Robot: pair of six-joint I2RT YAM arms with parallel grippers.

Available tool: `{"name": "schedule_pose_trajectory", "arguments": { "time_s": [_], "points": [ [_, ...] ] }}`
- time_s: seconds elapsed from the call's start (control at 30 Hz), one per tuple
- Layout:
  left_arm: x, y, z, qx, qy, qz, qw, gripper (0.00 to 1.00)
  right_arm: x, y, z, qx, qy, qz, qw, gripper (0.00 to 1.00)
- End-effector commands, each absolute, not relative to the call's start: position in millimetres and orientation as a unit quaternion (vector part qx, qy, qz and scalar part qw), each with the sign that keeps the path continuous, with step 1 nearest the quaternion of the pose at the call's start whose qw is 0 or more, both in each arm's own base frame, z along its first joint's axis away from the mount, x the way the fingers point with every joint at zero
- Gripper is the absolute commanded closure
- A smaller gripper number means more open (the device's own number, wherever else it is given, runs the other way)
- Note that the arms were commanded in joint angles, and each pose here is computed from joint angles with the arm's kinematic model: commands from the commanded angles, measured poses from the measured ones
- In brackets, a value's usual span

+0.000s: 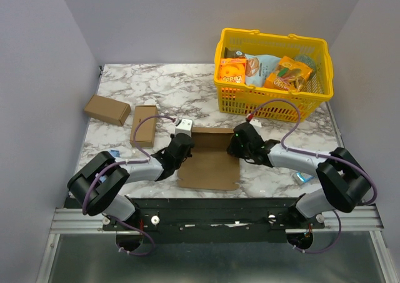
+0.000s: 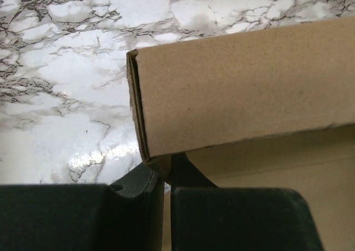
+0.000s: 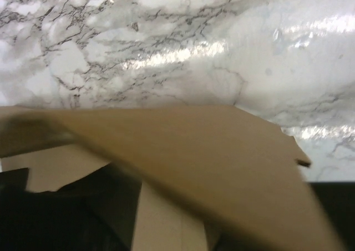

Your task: Fold the paper box

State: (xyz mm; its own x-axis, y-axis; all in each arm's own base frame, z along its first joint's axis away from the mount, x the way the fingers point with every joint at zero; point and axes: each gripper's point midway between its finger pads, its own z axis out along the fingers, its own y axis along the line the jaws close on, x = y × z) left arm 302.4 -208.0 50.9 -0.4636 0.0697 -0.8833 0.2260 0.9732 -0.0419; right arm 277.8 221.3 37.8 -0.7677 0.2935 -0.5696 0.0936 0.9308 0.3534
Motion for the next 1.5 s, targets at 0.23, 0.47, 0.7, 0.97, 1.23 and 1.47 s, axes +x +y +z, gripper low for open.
{"name": "schedule_pose_trajectory", "arguments": {
  "time_s": [0.23,0.47,0.7,0.97,1.23,1.47],
  "points": [
    [314,-195,50,0.077,0.863,-0.101,0.489,1.0,219,191,92,-0.012,0.914,0.19,0.358,0.3],
    [312,-205,55,0.089,0.856,-0.131,0.491,1.0,250,151,154,0.052,0.886,0.191,0.419,0.28],
    [310,-208,57,0.092,0.853,-0.144,0.494,1.0,304,121,146,0.124,0.873,0.194,0.43,0.36],
    [309,-212,60,0.093,0.85,-0.155,0.495,1.0,323,135,95,0.104,0.885,0.209,0.404,0.36],
    [310,-214,54,0.085,0.855,-0.156,0.488,1.0,297,191,73,0.041,0.883,0.278,0.376,0.35],
    [310,-213,52,0.079,0.856,-0.151,0.488,1.0,287,212,71,0.04,0.881,0.288,0.373,0.36]
  ]
}}
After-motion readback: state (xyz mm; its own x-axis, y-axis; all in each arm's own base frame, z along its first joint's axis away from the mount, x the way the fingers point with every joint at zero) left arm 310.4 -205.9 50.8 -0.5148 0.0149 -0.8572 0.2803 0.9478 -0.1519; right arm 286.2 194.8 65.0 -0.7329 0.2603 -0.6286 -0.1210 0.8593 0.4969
